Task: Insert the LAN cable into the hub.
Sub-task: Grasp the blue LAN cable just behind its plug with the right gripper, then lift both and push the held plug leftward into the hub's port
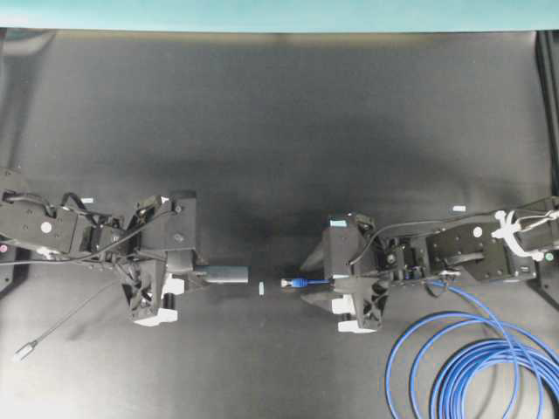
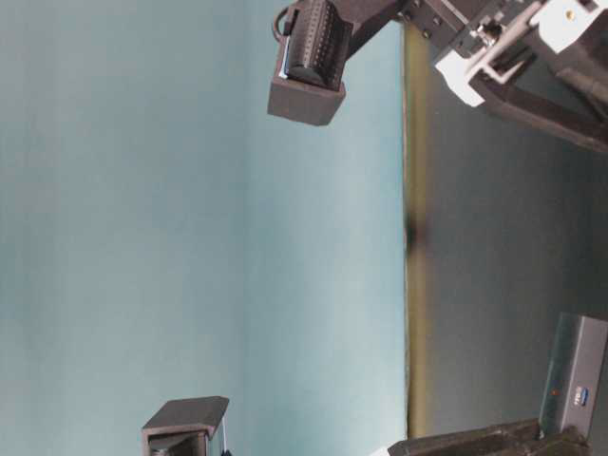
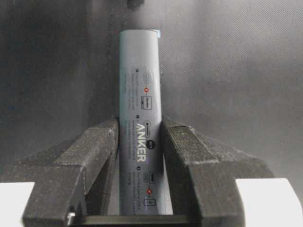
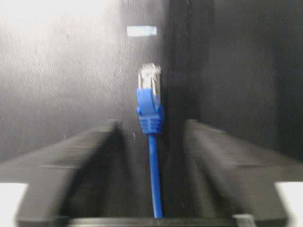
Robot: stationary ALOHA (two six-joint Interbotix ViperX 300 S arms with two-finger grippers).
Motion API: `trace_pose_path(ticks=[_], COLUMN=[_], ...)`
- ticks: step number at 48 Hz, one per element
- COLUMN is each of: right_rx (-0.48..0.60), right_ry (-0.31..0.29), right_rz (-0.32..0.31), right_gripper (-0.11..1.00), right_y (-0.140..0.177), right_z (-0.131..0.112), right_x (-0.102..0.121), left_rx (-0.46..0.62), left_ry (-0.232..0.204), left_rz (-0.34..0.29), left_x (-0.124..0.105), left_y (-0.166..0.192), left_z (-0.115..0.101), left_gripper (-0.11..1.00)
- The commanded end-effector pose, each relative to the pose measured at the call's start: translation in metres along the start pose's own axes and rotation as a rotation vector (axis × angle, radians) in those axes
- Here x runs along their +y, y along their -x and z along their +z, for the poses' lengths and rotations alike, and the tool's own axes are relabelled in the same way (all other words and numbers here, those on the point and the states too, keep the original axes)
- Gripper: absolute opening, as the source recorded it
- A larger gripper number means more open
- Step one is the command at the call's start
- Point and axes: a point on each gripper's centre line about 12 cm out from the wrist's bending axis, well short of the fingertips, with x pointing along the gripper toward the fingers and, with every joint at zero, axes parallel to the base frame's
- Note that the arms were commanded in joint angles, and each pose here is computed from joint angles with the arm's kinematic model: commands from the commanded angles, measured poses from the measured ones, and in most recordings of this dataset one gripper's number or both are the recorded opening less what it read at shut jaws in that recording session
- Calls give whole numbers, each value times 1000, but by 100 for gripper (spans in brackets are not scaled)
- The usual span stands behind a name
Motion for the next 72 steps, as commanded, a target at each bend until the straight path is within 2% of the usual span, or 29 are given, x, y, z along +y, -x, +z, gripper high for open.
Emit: trace_pose_path(ticks=[1,4,9,15,26,31,53,72], right_rx=[25,30,22,-16,-91,-118,-167,-166], right_ry=[-17,-37,-74,-118,-142,-147,-147,-142], right_rz=[1,2,2,5,2,3,6,3], right_gripper=[23,13,13,13,13,13,13,13], right_y=[-8,-8,-5,7,27,29,27,25], right_z=[-6,-6,-4,10,46,56,65,65], right_x=[2,2,2,2,-3,-4,-4,-6], left_rx=[-33,-31,-31,-44,-30,-40,-56,-68], left_ry=[-5,-5,-8,-19,-126,-140,-142,-140], left_rz=[-8,-8,-8,-9,3,10,25,27], left_x=[-3,-3,-3,-4,-4,-2,5,6], left_y=[3,3,3,3,3,3,3,2], left_z=[10,10,10,19,36,40,44,45], left_gripper=[28,28,28,28,28,28,28,28])
